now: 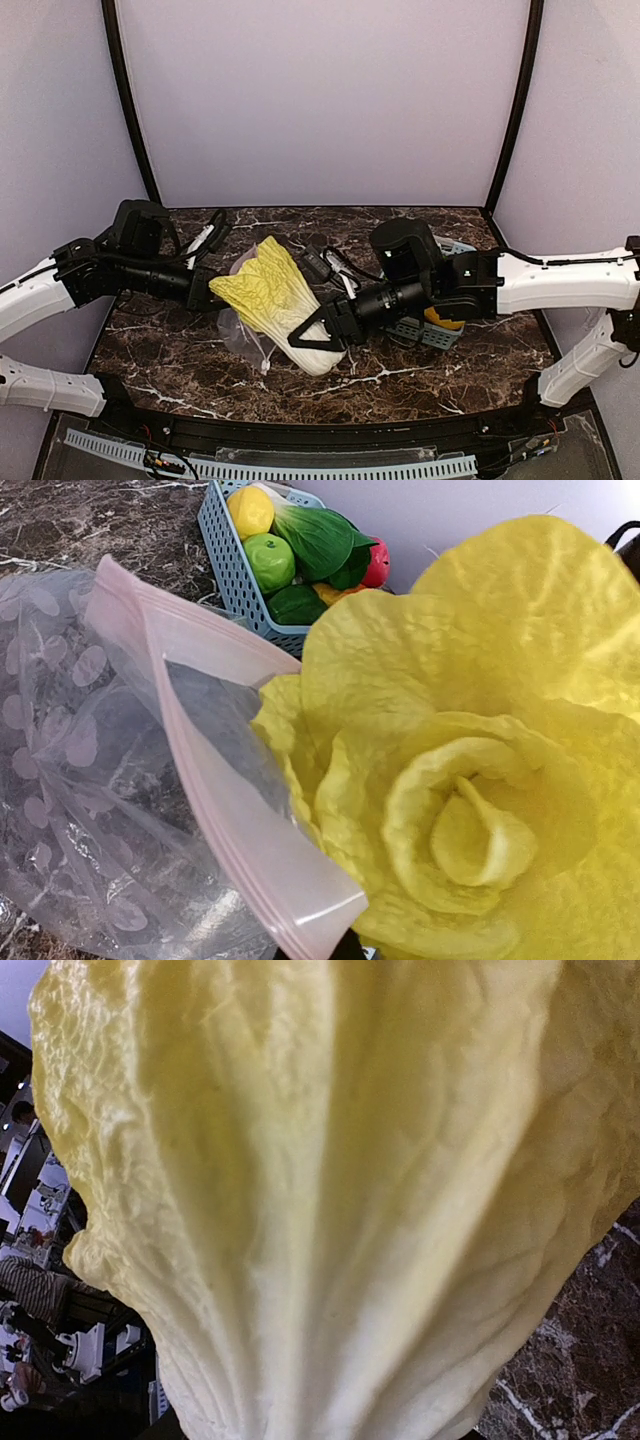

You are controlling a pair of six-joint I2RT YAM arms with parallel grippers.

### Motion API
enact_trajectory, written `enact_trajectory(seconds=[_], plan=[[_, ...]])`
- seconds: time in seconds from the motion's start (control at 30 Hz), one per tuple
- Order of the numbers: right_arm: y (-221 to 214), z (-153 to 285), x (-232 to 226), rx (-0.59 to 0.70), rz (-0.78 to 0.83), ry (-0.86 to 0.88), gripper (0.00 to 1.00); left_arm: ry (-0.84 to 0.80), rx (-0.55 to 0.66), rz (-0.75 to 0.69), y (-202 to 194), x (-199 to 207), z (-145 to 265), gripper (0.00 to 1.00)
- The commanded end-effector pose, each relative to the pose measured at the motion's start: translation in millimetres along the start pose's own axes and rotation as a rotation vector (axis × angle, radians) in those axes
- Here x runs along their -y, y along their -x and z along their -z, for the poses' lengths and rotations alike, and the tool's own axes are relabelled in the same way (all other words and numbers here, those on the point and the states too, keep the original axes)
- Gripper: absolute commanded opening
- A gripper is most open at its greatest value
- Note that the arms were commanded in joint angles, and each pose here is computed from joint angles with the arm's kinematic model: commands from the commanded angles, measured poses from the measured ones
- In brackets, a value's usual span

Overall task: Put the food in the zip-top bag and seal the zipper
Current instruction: Place the fake vegetable in the zipper food storage bag.

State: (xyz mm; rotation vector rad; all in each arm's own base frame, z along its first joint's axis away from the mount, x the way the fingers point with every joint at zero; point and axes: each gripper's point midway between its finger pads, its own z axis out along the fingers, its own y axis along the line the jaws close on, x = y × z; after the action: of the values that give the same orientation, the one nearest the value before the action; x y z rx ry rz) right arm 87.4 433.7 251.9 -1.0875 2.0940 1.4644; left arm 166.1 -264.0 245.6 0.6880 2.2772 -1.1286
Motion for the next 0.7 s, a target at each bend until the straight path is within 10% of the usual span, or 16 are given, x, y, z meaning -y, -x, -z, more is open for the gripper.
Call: enact_trajectory(seconds=[0.0,0.37,0.67], plan=[[16.5,2.7,13.1,0.025,-0.05,-0.064,0.0,-0.072,0.002,-0.034,-1.4,13.9,2.1,0.01],[-0.2,6.3,88.9,-0.096,-0.166,-0.422,0.0,-0.159,0.013,-0.062,1.8,30.2,4.8,0.01],[1.5,-8.5,82.9,-0.205,0.058,-0.493,0.0,-0.188,0.005,-0.071,4.6,34.3,0.8,0.01]])
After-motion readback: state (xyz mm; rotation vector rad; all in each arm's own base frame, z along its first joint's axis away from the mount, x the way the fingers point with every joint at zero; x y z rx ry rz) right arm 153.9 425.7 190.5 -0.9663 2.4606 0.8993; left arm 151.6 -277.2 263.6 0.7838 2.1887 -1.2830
